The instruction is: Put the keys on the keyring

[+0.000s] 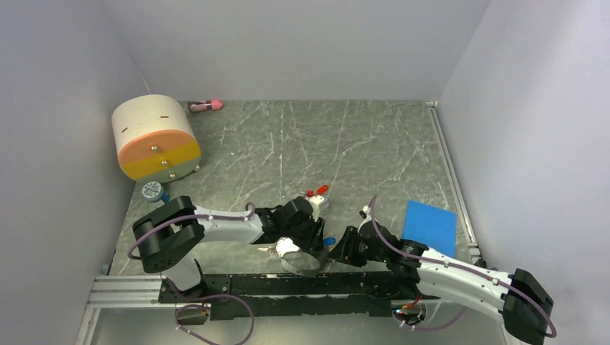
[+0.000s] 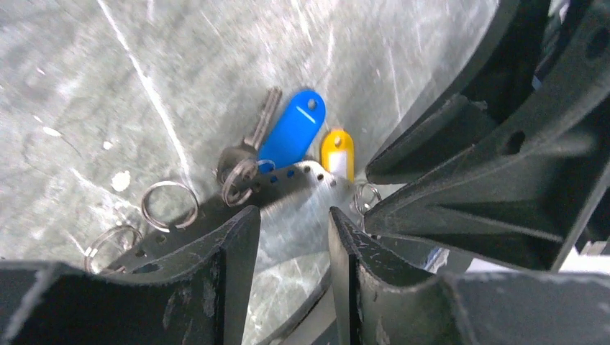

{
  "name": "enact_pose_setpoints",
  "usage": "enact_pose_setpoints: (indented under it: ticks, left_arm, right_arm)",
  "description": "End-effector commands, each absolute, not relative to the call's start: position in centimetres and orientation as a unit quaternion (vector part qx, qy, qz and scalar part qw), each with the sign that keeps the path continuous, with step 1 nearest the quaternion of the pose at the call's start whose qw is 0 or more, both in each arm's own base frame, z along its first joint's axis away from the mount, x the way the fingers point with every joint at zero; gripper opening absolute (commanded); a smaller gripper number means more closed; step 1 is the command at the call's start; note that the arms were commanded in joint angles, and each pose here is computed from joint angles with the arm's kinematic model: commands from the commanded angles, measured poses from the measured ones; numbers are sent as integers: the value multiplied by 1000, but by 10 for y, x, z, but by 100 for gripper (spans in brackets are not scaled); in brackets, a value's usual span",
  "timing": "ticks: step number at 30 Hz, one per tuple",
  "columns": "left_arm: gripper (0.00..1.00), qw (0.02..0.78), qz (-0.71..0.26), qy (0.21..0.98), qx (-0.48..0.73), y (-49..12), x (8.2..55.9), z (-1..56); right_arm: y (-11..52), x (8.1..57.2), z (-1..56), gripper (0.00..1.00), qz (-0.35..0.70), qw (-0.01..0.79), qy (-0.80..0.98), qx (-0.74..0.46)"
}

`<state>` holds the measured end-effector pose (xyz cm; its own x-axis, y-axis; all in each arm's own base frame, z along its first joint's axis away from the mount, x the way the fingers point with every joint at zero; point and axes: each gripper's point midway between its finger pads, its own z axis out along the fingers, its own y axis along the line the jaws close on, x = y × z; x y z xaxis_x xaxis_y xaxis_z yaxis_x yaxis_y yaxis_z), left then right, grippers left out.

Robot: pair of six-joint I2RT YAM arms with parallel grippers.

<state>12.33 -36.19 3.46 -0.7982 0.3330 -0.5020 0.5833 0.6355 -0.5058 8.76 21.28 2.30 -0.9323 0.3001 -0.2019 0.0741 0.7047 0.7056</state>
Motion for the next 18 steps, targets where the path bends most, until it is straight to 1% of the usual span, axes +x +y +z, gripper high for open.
enact_pose_setpoints:
  ticks: [1, 4, 6, 9, 13, 18]
  left_arm:
    - [46, 197, -272, 921, 200, -348, 142, 8]
    - [44, 194, -255, 931, 177, -342, 150, 0]
    - [44, 196, -261, 930, 168, -340, 154, 0]
    - [45, 206, -292, 919, 167, -343, 158, 14]
    - [50, 228, -328, 899, 177, -342, 158, 41]
    - [53, 240, -337, 897, 156, -320, 163, 60]
  right_arm:
    - [202, 113, 28, 43, 321, 221, 916, 97]
    - [205, 118, 36, 43, 320, 230, 915, 85]
    - [207, 118, 39, 43, 322, 229, 915, 74]
    - [210, 114, 41, 44, 320, 222, 920, 48]
    - [221, 113, 60, 49, 340, 233, 911, -20]
    - [235, 114, 85, 50, 368, 251, 892, -80]
